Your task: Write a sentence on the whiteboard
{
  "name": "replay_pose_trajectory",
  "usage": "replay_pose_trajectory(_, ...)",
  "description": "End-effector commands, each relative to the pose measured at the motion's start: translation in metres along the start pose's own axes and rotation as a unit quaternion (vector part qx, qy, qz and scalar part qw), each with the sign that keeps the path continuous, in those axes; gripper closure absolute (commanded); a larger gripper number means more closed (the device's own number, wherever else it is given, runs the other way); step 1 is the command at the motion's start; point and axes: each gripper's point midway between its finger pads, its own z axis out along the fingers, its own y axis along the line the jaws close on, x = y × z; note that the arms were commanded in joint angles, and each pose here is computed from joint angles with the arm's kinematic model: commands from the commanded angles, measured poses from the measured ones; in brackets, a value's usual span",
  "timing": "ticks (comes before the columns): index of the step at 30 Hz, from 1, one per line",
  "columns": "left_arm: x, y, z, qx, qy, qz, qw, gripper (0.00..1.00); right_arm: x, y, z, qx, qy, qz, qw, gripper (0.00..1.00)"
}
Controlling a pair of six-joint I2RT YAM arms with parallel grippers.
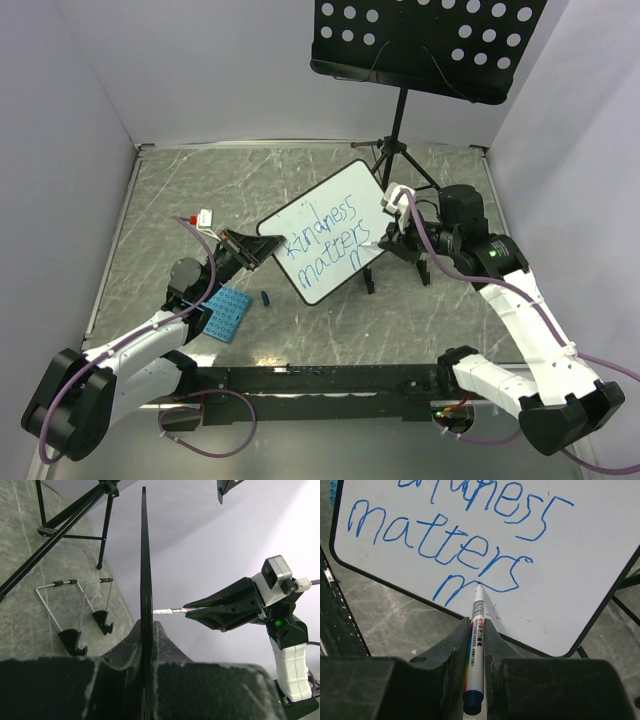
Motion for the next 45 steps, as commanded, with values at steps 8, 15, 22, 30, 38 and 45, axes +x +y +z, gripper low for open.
replay_pose_trajectory(8, -0.03, -0.076, -0.001, 0.126, -0.045, 0.022, 0.991, 0.99, 0.014, 0.015, -0.02, -0.008, 0.01, -0.011, 1.0, 1.0)
replay_pose_trajectory(15, -0.029, -0.075, 0.0, 0.126, -0.043, 0.02, 0.991, 0.99, 0.018, 0.02, -0.023, -0.013, 0.014, -0.009, 1.0, 1.0)
replay_pose_trajectory(22, -0.028, -0.075, -0.001, 0.125, -0.042, 0.021, 0.991, 0.99, 0.001, 0.014, -0.027, -0.004, -0.009, -0.015, 1.0, 1.0)
replay_pose_trajectory(30, -0.025, -0.071, -0.002, 0.123, -0.038, 0.02, 0.991, 0.99, -0.034, -0.001, -0.038, 0.015, -0.063, -0.01, 0.998, 1.0)
replay_pose_trajectory(38, -0.026, -0.074, -0.003, 0.129, -0.038, 0.019, 0.991, 0.99, -0.032, -0.014, -0.035, 0.022, -0.068, 0.006, 0.997, 1.0)
replay_pose_trajectory(45, -0.026, -0.076, -0.002, 0.133, -0.037, 0.019, 0.99, 0.99, -0.022, -0.01, -0.029, 0.01, -0.06, 0.014, 0.998, 1.0)
